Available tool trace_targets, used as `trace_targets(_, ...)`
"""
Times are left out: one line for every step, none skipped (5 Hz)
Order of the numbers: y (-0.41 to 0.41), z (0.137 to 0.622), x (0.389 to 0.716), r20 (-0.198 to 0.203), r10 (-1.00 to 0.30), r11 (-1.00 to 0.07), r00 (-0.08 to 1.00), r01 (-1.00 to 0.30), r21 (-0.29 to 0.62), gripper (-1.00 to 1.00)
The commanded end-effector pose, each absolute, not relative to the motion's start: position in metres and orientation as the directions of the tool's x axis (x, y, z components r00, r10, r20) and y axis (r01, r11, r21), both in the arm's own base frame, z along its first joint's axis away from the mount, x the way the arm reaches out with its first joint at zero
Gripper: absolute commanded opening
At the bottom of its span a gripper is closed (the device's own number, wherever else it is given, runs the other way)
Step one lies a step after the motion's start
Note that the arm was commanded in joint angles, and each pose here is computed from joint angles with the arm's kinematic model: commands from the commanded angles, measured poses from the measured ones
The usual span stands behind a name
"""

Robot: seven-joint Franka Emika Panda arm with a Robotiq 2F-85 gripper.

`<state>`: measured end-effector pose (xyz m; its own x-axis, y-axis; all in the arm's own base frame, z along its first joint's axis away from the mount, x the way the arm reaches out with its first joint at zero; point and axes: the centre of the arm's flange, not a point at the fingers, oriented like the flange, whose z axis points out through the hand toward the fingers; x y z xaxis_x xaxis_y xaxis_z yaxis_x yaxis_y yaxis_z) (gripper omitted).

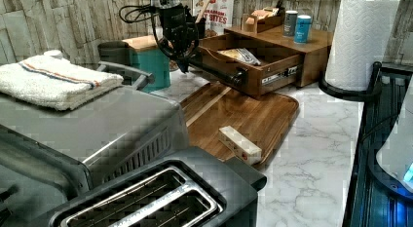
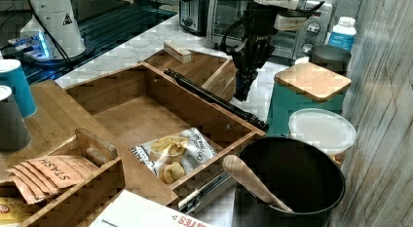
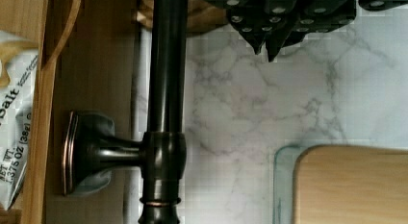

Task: Close the drawer.

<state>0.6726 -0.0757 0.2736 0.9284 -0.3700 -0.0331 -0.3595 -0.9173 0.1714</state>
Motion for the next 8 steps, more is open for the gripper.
trace_targets(-0.165,0.286,0.616,-0.114,-0.364,-0.931,0.924,-0.356,0.083,-1.0)
trace_targets(-0.201,0.275,0.593,-0.119,-0.331,-0.943,0.936,-0.322,0.089,-1.0)
trace_targets(-0.251,0.271,0.573,-0.114,-0.284,-0.955,0.952,-0.271,0.118,-1.0)
trace_targets(-0.303,0.274,0.558,-0.124,-0.293,-0.946,0.948,-0.268,0.182,-1.0)
trace_targets(-0.361,0.262,0.533,-0.068,-0.327,-0.927,0.943,-0.306,0.218,-1.0)
trace_targets(-0.418,0.275,0.506,-0.055,-0.37,-0.895,0.928,-0.34,0.289,-1.0)
trace_targets(-0.459,0.292,0.478,-0.04,-0.398,-0.856,0.916,-0.356,0.375,-1.0)
trace_targets(-0.492,0.302,0.46,-0.032,-0.417,-0.841,0.908,-0.372,0.393,-1.0)
